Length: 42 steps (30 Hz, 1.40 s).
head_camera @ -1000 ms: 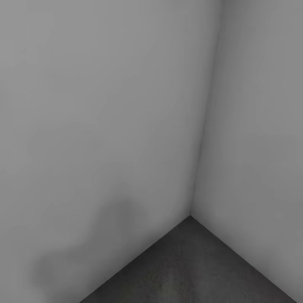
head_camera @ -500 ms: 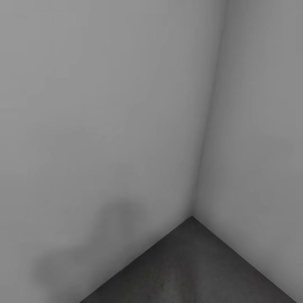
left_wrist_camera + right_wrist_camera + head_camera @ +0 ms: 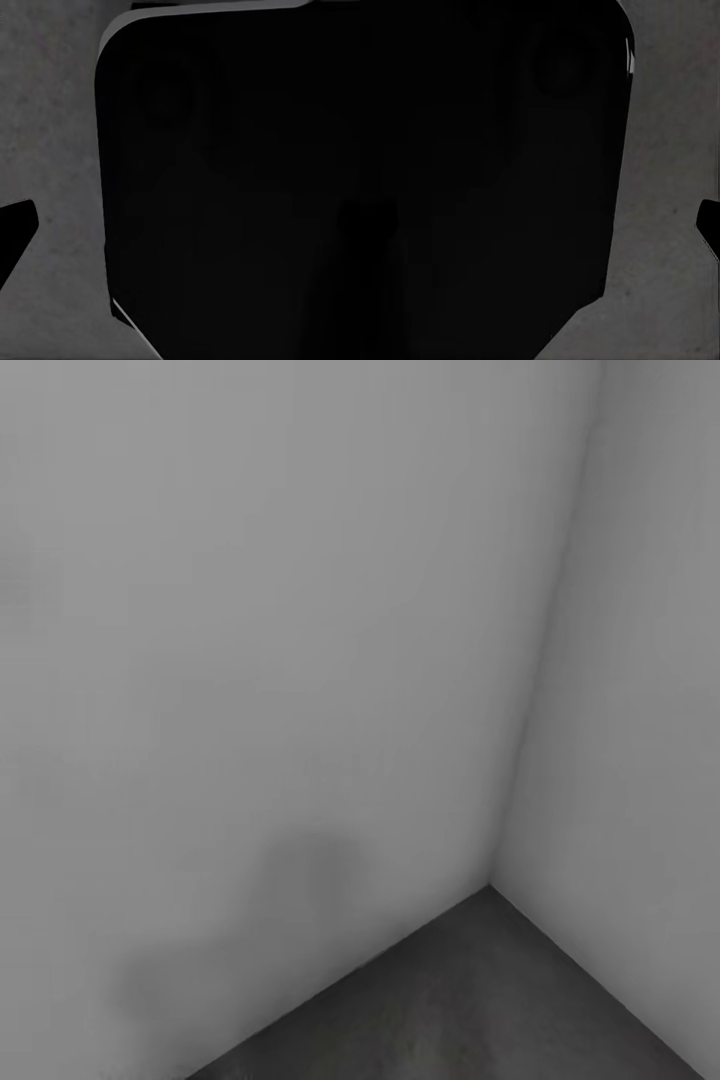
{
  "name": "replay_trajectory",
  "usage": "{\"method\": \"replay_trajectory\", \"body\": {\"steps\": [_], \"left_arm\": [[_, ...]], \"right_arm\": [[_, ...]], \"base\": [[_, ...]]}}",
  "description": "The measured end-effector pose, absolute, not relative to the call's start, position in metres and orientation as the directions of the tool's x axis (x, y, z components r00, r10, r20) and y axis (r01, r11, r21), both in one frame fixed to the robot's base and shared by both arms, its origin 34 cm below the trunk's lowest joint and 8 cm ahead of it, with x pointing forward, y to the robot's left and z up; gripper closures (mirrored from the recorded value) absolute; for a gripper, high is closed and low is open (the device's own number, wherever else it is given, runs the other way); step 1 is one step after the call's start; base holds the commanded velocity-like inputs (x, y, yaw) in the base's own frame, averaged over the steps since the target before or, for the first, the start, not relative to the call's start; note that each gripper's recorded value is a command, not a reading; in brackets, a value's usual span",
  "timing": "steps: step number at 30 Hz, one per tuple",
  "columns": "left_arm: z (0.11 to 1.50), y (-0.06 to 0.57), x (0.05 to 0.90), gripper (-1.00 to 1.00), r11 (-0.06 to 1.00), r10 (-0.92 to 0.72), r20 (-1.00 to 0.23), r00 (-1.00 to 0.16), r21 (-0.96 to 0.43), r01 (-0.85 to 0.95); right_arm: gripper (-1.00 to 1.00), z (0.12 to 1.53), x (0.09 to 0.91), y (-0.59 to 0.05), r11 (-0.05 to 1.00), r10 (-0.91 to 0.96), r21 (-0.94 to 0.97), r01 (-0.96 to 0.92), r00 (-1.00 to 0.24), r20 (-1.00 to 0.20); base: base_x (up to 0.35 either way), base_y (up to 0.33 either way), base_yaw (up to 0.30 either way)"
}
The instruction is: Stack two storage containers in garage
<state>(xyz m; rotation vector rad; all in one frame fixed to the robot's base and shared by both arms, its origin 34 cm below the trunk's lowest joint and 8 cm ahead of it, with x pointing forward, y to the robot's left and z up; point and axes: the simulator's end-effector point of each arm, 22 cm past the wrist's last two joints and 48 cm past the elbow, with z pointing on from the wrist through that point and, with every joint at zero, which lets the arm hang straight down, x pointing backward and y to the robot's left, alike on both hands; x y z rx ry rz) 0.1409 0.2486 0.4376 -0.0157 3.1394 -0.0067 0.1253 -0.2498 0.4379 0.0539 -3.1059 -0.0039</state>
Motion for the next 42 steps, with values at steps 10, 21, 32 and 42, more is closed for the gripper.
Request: {"method": "replay_trajectory", "body": {"steps": [10, 21, 32, 42], "left_arm": [[0.438, 0.249, 0.143, -1.00, 1.000, -0.010, -0.007, -1.000, -0.004, -0.010], [0.438, 0.249, 0.145, -1.00, 1.000, -0.010, -0.012, -1.000, -0.004, -0.010], [0.438, 0.248, 0.147, -1.00, 1.000, -0.011, -0.018, -1.000, -0.005, -0.011], [0.438, 0.244, 0.151, -1.00, 1.000, -0.012, -0.034, -0.999, -0.010, -0.012]], "right_arm": [[-1.00, 0.438, 0.130, -0.249, 1.000, -0.030, 0.004, -0.030, -0.999, 0.018], [-1.00, 0.438, 0.140, -0.248, 1.000, -0.024, 0.004, -0.024, -0.999, -0.023], [-1.00, 0.438, 0.142, -0.249, 1.000, -0.021, 0.002, -0.021, -0.999, -0.030], [-1.00, 0.438, 0.144, -0.249, 1.000, -0.021, 0.002, -0.021, -0.999, -0.034]], "base": [[0.000, 0.000, 0.269], [0.000, 0.000, 0.269], [0.000, 0.000, 0.269], [0.000, 0.000, 0.269]]}}
